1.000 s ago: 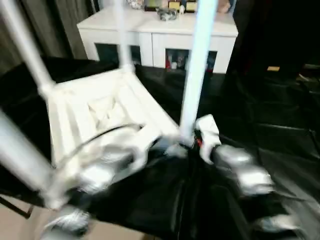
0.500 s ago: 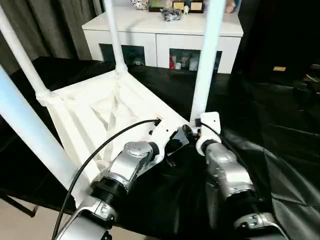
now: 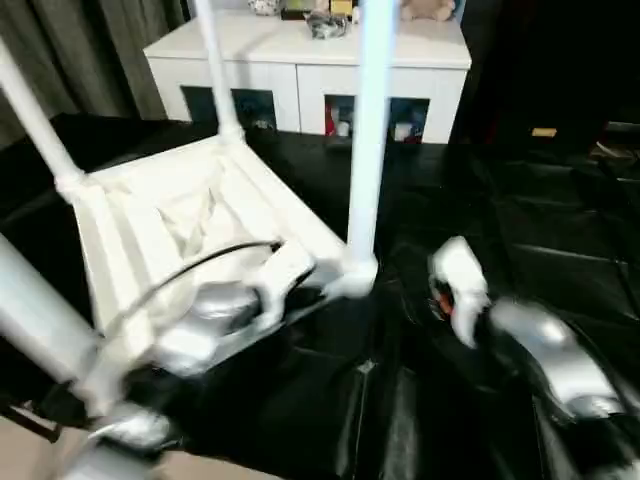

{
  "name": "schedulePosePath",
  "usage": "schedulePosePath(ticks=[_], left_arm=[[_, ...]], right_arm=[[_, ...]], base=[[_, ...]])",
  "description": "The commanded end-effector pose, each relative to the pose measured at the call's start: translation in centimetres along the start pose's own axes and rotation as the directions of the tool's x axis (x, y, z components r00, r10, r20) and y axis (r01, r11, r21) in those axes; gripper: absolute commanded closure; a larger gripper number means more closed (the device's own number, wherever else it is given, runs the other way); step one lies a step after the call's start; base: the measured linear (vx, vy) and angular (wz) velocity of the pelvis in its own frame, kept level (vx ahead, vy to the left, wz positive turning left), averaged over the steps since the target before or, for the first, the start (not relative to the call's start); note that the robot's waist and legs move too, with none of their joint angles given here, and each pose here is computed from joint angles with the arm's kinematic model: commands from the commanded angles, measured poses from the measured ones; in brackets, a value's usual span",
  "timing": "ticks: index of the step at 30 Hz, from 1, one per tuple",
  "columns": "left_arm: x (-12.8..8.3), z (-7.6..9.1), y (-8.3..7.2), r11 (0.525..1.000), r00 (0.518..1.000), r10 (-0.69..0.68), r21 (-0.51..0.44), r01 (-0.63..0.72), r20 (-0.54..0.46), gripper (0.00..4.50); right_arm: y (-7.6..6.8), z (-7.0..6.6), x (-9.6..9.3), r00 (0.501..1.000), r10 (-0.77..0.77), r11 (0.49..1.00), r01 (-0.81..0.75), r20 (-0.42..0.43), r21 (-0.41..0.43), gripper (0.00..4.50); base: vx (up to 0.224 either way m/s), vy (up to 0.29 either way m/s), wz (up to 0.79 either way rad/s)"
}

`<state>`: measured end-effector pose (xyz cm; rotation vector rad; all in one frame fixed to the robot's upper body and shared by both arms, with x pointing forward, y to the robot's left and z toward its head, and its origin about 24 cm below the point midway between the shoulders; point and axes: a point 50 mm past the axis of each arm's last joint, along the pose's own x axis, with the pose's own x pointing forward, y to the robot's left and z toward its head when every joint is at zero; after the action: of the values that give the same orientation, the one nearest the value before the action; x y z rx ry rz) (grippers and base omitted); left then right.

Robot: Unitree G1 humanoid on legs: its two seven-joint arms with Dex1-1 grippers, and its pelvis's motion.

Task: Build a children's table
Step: Rotate leg to tighten

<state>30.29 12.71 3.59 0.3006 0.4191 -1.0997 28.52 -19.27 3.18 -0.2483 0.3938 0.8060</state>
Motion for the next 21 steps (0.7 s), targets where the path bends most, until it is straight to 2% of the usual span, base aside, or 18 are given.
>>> schedulePosePath(ticks=[1, 6, 9, 10, 12, 16, 19, 21], left_arm=[[0.1, -0.7, -2.3, 0.975, 0.975, -0.217, 0.039, 0.219, -0.049, 4.5], [-1.0, -0.3, -4.4, 0.907, 0.907, -0.419, 0.041, 0.42, -0.037, 4.5], [-1.3, 0.0, -4.6, 0.893, 0.894, -0.446, 0.057, 0.447, -0.03, 4.5], [-1.6, 0.0, -4.5, 0.883, 0.89, -0.451, 0.109, 0.456, -0.067, 4.5], [-1.8, -0.2, -4.3, 0.872, 0.884, -0.457, 0.145, 0.467, -0.095, 4.5], [-2.1, 0.0, -3.8, 0.867, 0.892, -0.44, 0.207, 0.453, -0.108, 4.5], [-2.8, -0.5, -2.2, 0.859, 0.906, -0.382, 0.293, 0.42, -0.18, 4.5], [-3.0, -0.6, -1.9, 0.859, 0.908, -0.373, 0.3, 0.416, -0.191, 4.5]], right_arm=[[-1.0, 0.6, -0.2, 0.998, -0.06, 0.998, 0.06, 0.014, -0.019, 0.98], [-2.1, 0.2, 0.0, 0.985, -0.174, 0.985, 0.174, -0.017, -0.009, 0.98], [-2.3, -0.1, 0.1, 0.979, -0.202, 0.979, 0.201, -0.035, -0.018, 0.98], [-2.4, -0.2, 0.3, 0.976, -0.213, 0.977, 0.212, -0.038, -0.022, 0.98], [-2.3, -0.1, 0.6, 0.977, -0.212, 0.977, 0.212, -0.031, -0.018, 0.98], [-2.2, 0.2, 1.0, 0.978, -0.207, 0.978, 0.207, -0.017, -0.018, 0.98], [-1.9, 0.4, 1.5, 0.979, -0.202, 0.979, 0.202, -0.003, -0.02, 0.98], [-1.8, 0.4, 1.6, 0.979, -0.202, 0.979, 0.202, -0.002, -0.02, 0.98]], base=[[0.0, 0.0, 0.0], [0.0, 0.0, 0.0], [0.0, 0.0, 0.0], [0.0, 0.0, 0.0], [0.0, 0.0, 0.0], [0.0, 0.0, 0.0], [0.0, 0.0, 0.0], [0.0, 0.0, 0.0]])
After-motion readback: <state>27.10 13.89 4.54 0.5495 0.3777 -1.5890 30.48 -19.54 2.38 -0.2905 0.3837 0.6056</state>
